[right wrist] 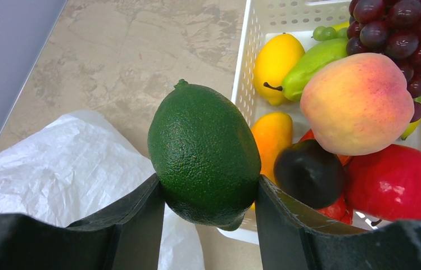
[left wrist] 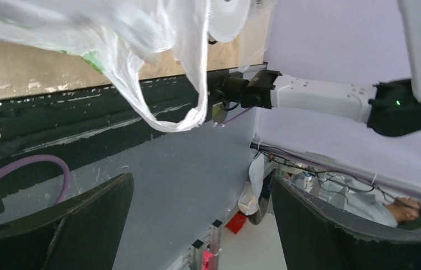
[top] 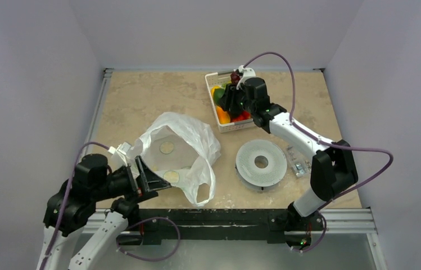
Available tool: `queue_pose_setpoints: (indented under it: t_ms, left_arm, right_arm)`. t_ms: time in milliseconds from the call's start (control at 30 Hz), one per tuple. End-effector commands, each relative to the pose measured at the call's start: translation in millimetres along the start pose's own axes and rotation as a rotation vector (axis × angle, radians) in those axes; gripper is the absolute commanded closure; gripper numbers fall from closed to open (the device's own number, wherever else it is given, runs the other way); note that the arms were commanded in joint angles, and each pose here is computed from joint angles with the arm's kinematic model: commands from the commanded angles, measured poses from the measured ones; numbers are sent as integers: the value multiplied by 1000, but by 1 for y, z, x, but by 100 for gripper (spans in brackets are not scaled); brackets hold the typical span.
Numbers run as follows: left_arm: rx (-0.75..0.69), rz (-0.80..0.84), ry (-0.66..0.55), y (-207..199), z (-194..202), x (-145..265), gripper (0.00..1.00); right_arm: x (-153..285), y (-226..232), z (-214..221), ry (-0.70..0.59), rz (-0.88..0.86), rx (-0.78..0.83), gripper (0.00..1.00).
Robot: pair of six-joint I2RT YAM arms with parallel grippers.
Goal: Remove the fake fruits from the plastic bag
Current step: Place the plastic bag at the center of the board, then place the fake fruit in the bin.
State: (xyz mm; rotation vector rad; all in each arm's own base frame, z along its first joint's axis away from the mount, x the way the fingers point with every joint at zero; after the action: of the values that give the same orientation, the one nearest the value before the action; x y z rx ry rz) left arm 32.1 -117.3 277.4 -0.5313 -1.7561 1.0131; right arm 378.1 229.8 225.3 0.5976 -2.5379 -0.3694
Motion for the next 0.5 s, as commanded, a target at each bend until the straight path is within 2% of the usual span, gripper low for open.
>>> queue_pose_setpoints:
  t_ms: [0,67,233,333,467]
  left_arm:
    - [-212,92,-78,-24,10,41,9]
    - [-315,43,-171,-27,7,61,9]
    - [-383,-123,-449,-31,-12,109,9]
    - [-402,-148,-600,-38,-19,136,7]
    - [-448,-163,-738,-47,-24,165,6]
  right_arm:
    - [10,14,-30,-95,-39,16,100]
    - [4,12,-27,-80,-31,16,100]
    - [-20,6,-22,-58,-2,15,100]
    - [-41,-1,-27,-50,65,20,100]
    - [-79,-8,-30,-46,118,29,98]
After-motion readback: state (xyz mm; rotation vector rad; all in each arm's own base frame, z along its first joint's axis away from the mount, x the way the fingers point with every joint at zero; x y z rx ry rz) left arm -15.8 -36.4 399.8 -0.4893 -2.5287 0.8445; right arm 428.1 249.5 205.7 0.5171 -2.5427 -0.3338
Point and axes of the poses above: each gripper's point midway between its finger pads, its own x axis back along the fingers, its own y axis along the line the jaws close on, z = x × y, the point moved 5 cm from there along x, back along the fingers, and after that the axes turned 2 degrees about -x, right-handed, at the moved point
